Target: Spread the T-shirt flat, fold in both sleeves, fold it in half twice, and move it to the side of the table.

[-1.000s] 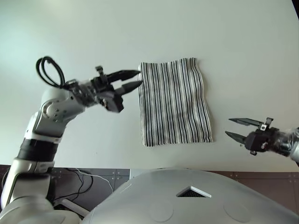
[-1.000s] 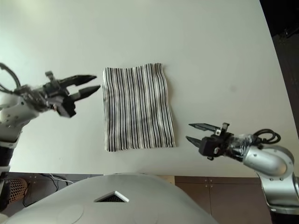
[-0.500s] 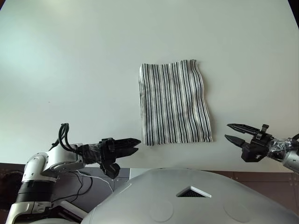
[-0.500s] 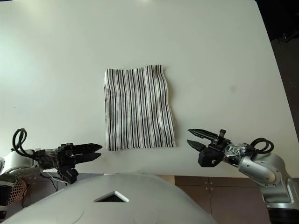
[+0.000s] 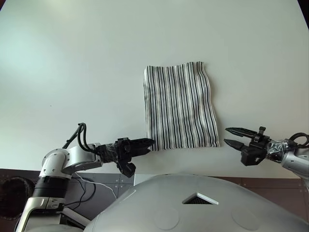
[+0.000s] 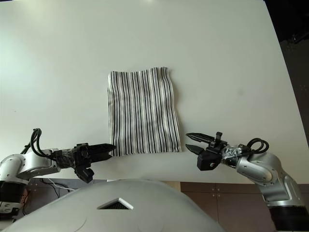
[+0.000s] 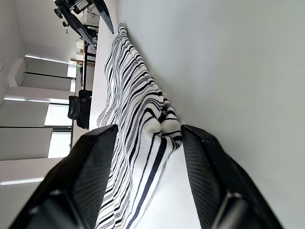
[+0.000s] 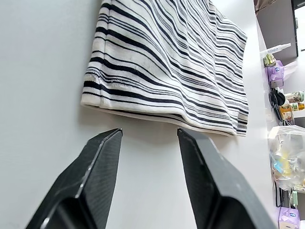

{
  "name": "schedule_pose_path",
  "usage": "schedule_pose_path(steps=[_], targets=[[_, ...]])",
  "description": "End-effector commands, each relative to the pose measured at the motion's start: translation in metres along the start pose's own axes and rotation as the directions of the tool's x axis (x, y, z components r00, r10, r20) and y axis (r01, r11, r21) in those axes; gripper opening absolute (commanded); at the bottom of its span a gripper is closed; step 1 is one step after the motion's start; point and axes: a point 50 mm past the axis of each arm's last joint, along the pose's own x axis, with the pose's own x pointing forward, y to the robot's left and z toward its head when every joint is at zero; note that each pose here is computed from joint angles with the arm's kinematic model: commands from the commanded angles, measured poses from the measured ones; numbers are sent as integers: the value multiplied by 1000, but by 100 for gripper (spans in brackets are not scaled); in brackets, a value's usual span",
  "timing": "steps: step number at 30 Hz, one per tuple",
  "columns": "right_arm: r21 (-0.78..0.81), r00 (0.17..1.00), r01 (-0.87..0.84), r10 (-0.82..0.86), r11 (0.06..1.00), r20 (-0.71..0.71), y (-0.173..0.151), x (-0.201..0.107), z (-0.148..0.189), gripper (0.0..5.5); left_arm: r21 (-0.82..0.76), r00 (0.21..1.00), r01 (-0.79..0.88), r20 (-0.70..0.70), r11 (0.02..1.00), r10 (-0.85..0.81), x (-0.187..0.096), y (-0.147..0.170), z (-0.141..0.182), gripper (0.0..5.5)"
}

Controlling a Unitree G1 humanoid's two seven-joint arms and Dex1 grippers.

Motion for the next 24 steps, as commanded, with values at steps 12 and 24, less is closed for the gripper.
schedule_pose_path(steps=[12, 24], targets=[[-163, 997, -72, 78, 984, 28, 11, -4, -6, 261, -39, 991, 133, 10, 990, -133, 2, -11, -5, 66], [-380, 985, -132, 163, 916, 51, 37, 31, -16, 302, -26, 984, 172, 45, 985, -170, 3, -14, -18, 16]])
